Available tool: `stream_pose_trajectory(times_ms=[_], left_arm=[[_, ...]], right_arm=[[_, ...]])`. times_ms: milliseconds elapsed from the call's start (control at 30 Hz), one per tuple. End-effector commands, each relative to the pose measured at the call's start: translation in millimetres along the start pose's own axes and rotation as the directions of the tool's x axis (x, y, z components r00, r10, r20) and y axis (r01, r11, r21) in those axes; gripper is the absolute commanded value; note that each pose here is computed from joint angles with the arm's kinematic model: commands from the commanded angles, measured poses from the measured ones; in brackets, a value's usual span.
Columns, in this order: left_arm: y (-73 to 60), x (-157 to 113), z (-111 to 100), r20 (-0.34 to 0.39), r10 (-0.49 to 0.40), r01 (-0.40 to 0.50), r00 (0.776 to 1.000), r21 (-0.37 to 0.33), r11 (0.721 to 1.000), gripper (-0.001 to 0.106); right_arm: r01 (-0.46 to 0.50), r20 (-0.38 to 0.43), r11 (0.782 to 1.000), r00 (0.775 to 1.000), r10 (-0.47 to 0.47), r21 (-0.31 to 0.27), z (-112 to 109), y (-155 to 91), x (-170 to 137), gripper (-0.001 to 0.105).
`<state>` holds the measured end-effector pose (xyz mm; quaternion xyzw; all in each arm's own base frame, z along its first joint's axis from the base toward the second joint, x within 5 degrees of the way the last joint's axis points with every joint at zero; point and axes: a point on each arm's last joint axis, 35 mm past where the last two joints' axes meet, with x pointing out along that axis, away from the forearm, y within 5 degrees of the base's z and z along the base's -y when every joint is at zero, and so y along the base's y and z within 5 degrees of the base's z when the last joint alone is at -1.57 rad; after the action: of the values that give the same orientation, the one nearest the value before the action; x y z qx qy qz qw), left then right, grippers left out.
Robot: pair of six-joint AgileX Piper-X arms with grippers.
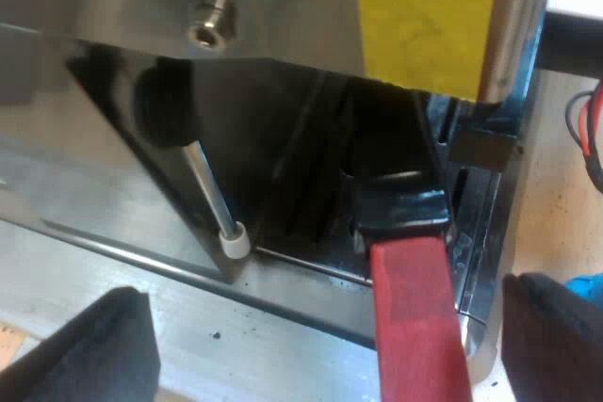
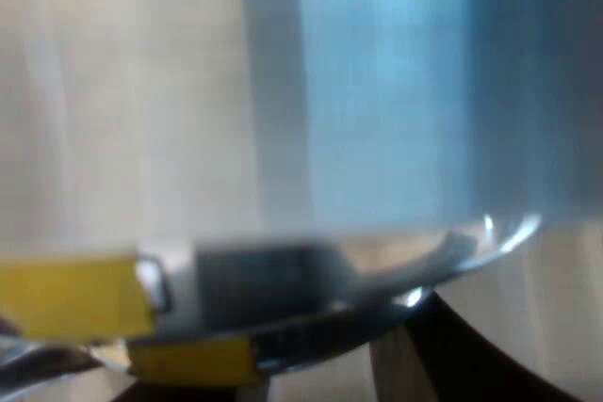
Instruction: Put the handle in the coffee machine
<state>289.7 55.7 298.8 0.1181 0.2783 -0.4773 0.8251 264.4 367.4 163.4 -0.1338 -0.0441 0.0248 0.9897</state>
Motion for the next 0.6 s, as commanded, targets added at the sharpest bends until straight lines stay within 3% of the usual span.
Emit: stream_pose_trajectory(times_ms=[33,300,500,600], left_arm=[[0.3,-10,7,0.028,0.024,-0.025,0.999,0.027,0.999,0.076],[3.9,-18,21,0.048,0.050,-0.053,0.998,0.067,0.996,0.076],[6.1,-19,22,0.032,0.074,-0.075,0.997,0.049,0.996,0.075],[10.0,-17,23,-0.016,0.126,-0.126,0.992,0.018,0.992,0.055]], right_arm=[[0.025,0.084,0.991,0.996,-0.036,0.133,28,-9,1,0.029],[0.021,0.097,0.988,0.995,-0.037,0.151,33,-9,-2,0.029],[0.022,0.101,0.987,0.994,-0.039,0.157,36,-10,-2,0.029],[0.022,0.101,0.987,0.994,-0.039,0.157,36,-10,-2,0.029]])
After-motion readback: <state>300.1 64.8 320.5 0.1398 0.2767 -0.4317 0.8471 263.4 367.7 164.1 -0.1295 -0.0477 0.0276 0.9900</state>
